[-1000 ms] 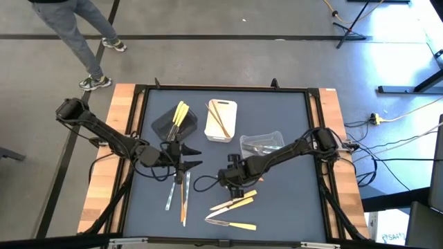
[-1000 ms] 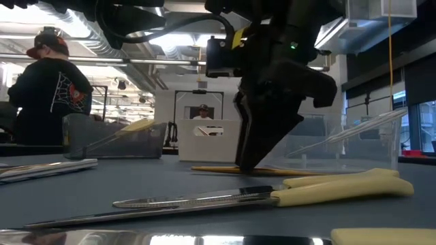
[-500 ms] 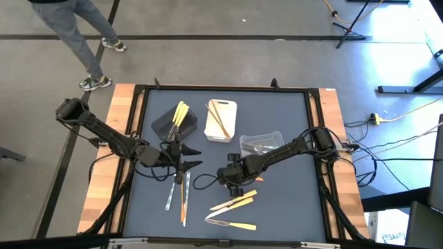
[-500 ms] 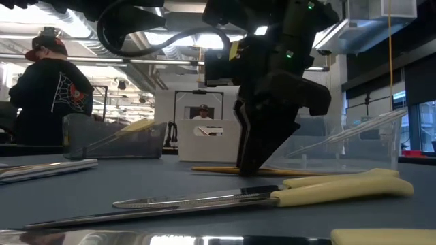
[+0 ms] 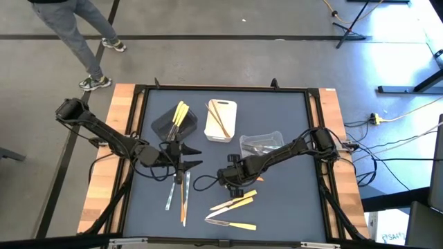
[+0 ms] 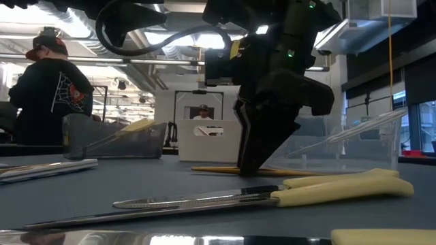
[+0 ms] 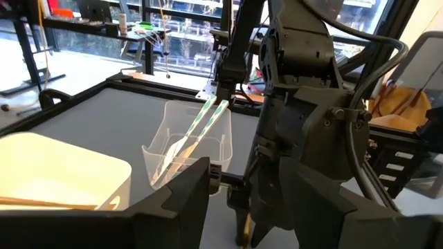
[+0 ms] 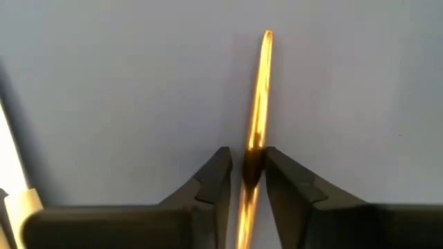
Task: Sort silverware by color (type)
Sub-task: Put the right gold knife into the white bin, then put the left green knife into the transparent bin
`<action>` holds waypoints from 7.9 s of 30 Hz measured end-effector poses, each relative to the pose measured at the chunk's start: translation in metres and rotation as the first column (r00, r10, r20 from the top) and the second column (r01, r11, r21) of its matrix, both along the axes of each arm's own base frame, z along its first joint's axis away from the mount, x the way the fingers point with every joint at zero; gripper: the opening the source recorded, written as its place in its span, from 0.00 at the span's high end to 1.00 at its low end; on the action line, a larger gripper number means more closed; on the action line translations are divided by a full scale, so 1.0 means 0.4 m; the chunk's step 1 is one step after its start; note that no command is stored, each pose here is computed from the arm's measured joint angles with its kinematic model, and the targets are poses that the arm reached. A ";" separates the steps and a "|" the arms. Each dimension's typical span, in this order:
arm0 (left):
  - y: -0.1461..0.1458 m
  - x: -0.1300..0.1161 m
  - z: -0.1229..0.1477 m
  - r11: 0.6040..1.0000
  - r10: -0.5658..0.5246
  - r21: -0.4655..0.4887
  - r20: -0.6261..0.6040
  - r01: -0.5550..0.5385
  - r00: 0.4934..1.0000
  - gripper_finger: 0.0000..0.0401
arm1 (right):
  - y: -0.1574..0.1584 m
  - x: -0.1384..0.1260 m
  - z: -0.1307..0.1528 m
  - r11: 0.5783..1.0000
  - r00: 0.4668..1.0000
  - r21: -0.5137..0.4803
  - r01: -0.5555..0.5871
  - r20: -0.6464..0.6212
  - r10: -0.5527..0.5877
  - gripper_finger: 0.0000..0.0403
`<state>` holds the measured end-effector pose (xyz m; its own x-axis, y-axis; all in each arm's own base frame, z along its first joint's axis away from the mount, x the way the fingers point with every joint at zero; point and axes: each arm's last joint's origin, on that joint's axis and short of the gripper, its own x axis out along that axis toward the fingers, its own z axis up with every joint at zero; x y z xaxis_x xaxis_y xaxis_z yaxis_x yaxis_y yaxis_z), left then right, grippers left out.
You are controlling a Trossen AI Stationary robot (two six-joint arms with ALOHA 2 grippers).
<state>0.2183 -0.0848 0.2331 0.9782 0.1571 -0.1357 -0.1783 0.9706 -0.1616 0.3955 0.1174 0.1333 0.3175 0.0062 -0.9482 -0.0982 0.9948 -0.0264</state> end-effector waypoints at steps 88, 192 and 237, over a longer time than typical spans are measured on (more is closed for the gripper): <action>0.080 -0.197 0.029 0.980 -0.100 -0.193 -0.265 0.048 0.959 0.58 | -0.435 0.201 0.462 0.965 0.794 0.006 0.263 0.566 -0.220 0.99; -0.123 -0.153 -0.160 0.293 -0.424 -0.688 -0.716 -0.664 0.554 0.58 | -0.615 0.213 0.134 0.749 0.702 -0.031 0.661 0.376 -0.604 0.71; -0.320 -0.011 -0.211 0.431 -0.050 -0.285 -0.955 -0.856 0.293 0.58 | -0.366 0.186 0.343 0.926 0.835 -0.090 0.367 0.471 -0.286 0.71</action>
<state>0.2137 -0.2126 0.1487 0.0943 -0.1037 -0.9901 -0.9520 0.2814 -0.1201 0.4698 -0.0290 0.2706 0.6563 -0.3202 -0.6832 0.2945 0.9424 -0.1587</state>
